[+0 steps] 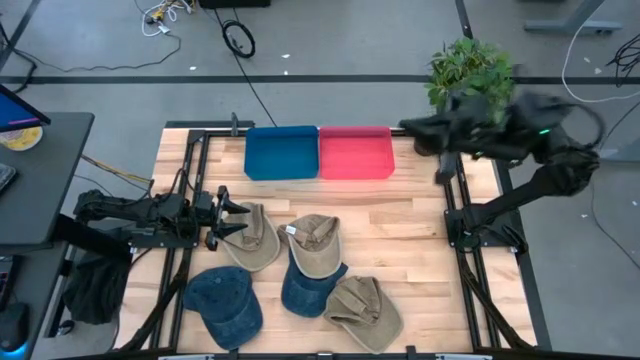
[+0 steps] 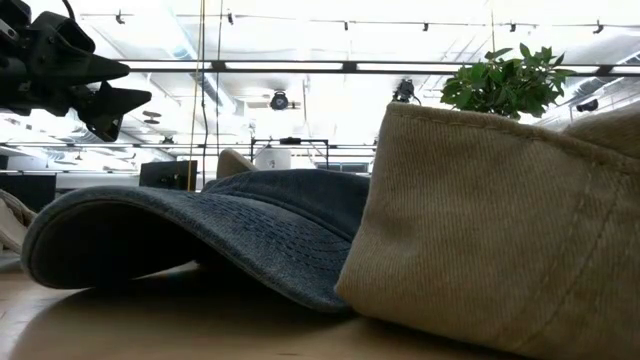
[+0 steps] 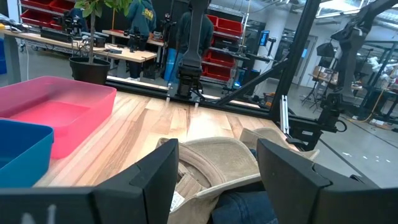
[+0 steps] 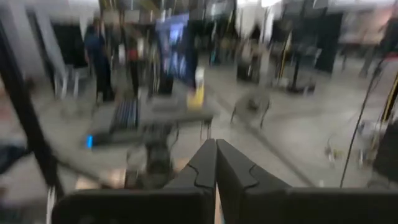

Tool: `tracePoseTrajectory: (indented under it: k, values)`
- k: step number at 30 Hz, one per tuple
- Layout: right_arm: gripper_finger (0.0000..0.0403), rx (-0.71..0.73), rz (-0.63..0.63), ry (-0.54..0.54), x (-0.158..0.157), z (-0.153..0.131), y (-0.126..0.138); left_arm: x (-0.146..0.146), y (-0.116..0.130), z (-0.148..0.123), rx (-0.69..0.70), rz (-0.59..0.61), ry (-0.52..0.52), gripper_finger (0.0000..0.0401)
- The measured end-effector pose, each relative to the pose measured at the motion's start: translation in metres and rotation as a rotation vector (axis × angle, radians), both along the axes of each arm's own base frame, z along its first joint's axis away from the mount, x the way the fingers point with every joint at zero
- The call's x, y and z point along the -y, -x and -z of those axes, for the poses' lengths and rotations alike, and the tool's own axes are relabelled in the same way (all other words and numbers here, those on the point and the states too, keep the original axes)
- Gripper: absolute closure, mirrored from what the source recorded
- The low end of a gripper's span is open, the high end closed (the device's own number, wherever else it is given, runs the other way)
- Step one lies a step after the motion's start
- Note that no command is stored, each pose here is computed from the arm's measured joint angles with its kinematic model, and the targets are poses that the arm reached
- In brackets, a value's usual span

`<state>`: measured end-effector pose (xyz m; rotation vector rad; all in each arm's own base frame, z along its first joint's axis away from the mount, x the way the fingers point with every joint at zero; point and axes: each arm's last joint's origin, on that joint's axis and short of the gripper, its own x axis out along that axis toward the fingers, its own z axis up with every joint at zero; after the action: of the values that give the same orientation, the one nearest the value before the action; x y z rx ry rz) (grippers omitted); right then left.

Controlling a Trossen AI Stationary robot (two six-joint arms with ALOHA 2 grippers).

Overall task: Pick & Place hat
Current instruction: Put the top right brown cap into the red bin

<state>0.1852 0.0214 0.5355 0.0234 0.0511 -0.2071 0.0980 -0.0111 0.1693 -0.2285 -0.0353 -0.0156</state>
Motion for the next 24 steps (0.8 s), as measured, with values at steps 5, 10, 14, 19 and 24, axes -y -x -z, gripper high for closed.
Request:
tracePoseTrajectory:
  k: [5,10,14,19,24]
  values:
    - [0.0399,-0.16,-0.026,0.03,-0.02,0.019,-0.028,0.0,0.0,0.0,0.0,0.0,0.0,0.0181]
    - [0.04,-0.285,-0.026,0.085,-0.038,0.035,-0.048,0.0,0.0,0.0,0.0,0.0,0.0,0.0181]
    - [0.0401,-0.415,-0.078,0.136,-0.057,0.055,-0.066,0.0,0.0,0.0,0.0,0.0,0.0,0.0181]
    - [0.0393,-0.582,-0.122,0.219,-0.077,0.084,-0.089,0.0,0.0,0.0,0.0,0.0,0.0,0.0181]
    - [0.0372,-0.676,-0.215,0.365,-0.089,0.105,-0.111,0.0,0.0,0.0,0.0,0.0,0.0,0.0181]
